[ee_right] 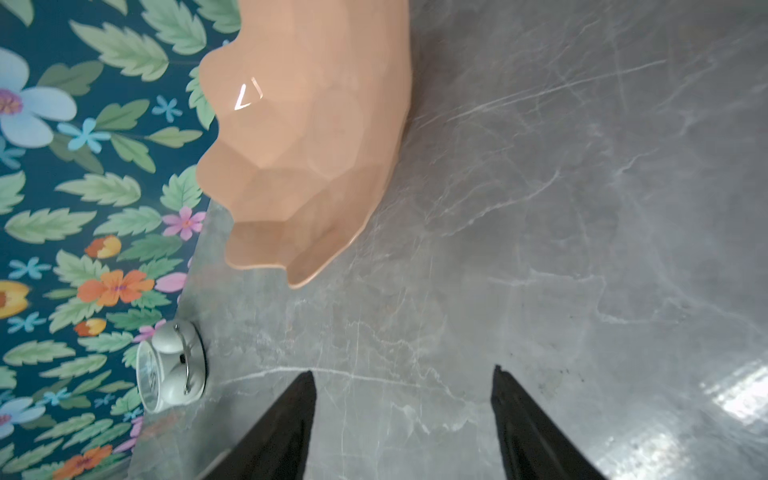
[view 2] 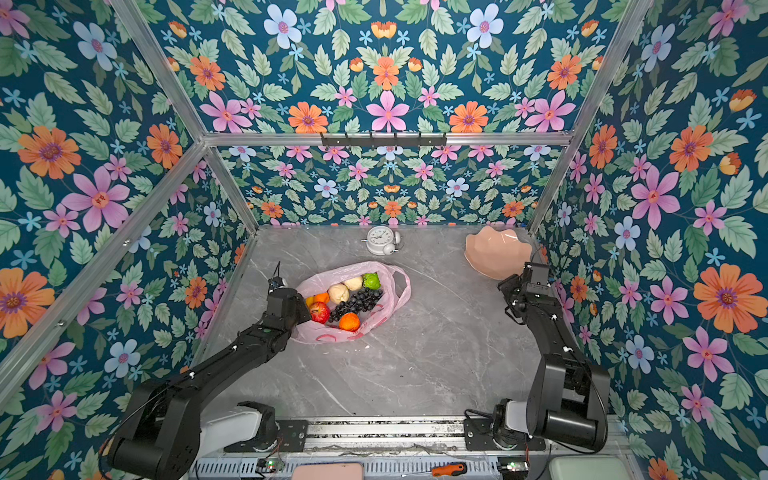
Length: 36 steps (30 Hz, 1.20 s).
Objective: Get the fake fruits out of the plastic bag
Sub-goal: 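Hold the bag rim with left gripper while right gripper grasps the peach bowl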
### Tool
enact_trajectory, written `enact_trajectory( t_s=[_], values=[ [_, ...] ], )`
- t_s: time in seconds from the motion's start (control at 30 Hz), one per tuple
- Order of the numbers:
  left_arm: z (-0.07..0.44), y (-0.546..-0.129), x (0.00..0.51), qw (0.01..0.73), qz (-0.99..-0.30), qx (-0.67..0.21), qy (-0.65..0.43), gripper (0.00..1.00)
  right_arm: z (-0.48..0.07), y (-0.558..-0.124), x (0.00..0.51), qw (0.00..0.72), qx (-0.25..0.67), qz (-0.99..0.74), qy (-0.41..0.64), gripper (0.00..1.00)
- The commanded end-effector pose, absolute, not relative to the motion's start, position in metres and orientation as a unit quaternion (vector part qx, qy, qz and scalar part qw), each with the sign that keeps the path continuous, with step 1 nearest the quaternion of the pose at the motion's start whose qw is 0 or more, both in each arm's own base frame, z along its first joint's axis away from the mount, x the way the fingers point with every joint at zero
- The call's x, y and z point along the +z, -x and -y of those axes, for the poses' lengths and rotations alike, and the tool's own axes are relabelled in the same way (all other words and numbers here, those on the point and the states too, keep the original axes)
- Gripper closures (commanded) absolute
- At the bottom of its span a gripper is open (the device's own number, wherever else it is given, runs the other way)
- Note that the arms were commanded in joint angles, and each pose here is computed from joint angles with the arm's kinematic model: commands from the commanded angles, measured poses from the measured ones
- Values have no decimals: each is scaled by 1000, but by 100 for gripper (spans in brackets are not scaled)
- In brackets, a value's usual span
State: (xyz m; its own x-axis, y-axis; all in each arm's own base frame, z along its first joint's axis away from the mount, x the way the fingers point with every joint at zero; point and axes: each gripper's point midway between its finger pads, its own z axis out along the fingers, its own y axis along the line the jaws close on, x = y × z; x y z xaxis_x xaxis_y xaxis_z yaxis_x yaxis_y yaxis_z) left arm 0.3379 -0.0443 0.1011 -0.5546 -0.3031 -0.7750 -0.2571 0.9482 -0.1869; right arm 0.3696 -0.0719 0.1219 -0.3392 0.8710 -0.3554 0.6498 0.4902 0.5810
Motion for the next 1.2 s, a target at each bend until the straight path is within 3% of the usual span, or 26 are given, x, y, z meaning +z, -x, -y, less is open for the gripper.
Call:
enact_trajectory(
  t_s=[0.0,0.5,0.9,1.17],
  values=[
    [46,-342,105,451,-877,-33,160,100,76,-393,131,347,195,-785,-476,33],
    [45,-342,102,448,-879,-27,158,100,99,-447,87,307,211,-774,-513,49],
    [47,-344,95,440,-884,-26,155,100,105,-463,62,277,229,-767,-531,71],
    [49,-345,94,439,-885,-30,154,100,108,-462,59,270,242,-759,-540,79]
  ],
)
